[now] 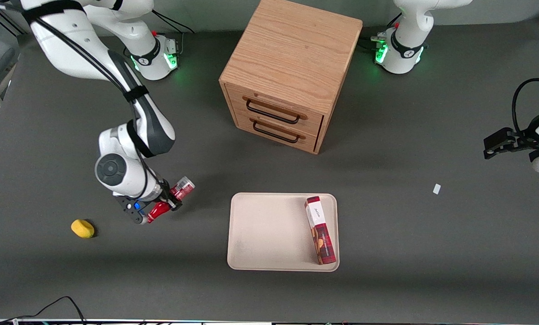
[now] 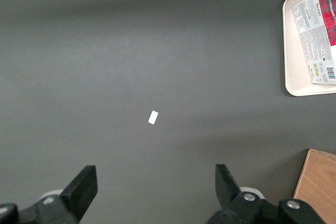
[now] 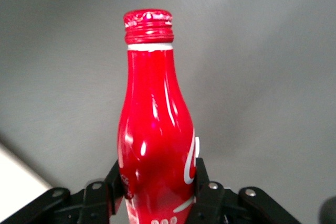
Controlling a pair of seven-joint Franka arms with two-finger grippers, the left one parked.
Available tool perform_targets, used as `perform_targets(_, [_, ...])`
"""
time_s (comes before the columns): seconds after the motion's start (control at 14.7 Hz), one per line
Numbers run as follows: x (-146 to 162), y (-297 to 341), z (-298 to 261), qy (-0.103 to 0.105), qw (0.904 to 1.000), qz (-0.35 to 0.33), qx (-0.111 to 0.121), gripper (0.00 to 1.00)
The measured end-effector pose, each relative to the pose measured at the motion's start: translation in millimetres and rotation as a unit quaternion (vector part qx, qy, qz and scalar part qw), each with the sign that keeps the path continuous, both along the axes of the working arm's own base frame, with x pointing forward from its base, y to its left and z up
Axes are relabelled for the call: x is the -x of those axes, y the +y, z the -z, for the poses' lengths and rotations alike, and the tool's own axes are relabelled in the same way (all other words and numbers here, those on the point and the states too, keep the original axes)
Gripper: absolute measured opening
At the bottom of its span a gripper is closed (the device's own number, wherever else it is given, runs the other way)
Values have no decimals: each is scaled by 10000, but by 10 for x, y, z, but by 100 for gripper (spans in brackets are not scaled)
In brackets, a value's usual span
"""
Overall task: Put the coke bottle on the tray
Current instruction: 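Lift the bottle and swing it upright toward the white tray, then carry the bottle over the tray and lower it beside the snack box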
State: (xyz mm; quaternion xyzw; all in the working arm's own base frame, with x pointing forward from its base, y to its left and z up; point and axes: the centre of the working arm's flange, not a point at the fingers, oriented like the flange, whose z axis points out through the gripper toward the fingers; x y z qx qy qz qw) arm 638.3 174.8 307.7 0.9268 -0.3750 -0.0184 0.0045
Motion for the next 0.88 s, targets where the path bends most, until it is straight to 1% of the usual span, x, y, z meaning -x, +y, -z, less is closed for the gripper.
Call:
perform_targets(0.14, [-140, 35, -567, -153, 9994, -314, -27, 55])
perform_targets(0.27, [-259, 129, -1092, -378, 9969, -683, -91, 55])
perform_targets(0.34, [-296, 203, -1301, -518, 9941, -946, -127, 55])
perform_targets(0.48, [-331, 411, -1595, -752, 9854, -1514, -177, 55])
perform_targets(0.68, [-358, 916, -1640, -971, 9667, -2352, -260, 55])
perform_targets(0.75, [-404, 1114, -1591, -1132, 9579, -2619, -309, 55])
perform_targets(0.88, [-535, 1456, -1347, -1453, 9374, -3141, -393, 55])
